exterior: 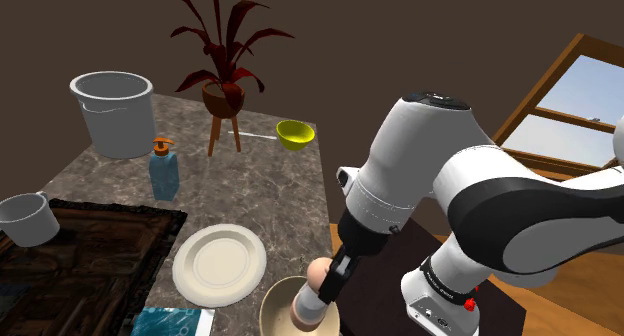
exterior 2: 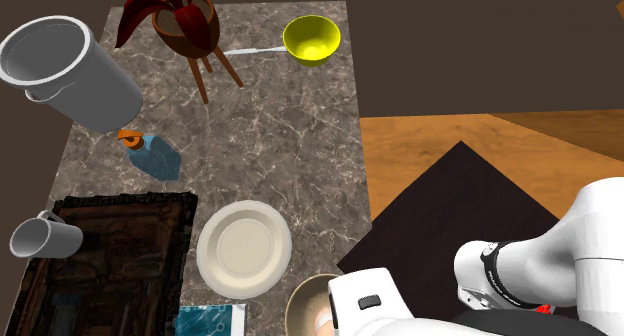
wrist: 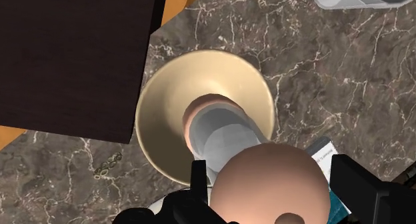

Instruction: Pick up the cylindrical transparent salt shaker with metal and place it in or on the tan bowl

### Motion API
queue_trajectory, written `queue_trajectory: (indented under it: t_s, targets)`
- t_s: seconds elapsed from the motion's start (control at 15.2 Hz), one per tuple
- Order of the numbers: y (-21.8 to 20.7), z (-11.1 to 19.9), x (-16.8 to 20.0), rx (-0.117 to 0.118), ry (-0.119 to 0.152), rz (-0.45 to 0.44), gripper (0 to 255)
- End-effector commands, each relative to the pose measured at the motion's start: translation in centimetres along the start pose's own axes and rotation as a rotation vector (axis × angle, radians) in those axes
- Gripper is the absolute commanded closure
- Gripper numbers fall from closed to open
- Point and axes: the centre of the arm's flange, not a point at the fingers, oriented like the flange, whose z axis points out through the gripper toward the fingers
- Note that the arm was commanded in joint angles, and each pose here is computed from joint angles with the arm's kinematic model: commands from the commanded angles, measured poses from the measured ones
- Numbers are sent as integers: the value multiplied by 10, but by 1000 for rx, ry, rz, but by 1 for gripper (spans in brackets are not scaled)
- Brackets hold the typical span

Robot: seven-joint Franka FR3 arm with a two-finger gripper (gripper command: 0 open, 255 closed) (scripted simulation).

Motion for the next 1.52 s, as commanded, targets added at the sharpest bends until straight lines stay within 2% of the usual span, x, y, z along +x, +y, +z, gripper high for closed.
queue_trajectory:
  t_s: [0.0,0.13,0.66,0.73,1.06,1.32,1.45]
  targets:
    - [1,10,1,0,1,0,255]
    - [3,21,1,0,1,0,255]
    - [3,22,1,0,1,0,255]
    - [3,22,1,0,1,0,0]
    - [3,22,1,0,1,0,0]
    - [3,-28,1,0,1,0,0]
    - [3,-28,1,0,1,0,0]
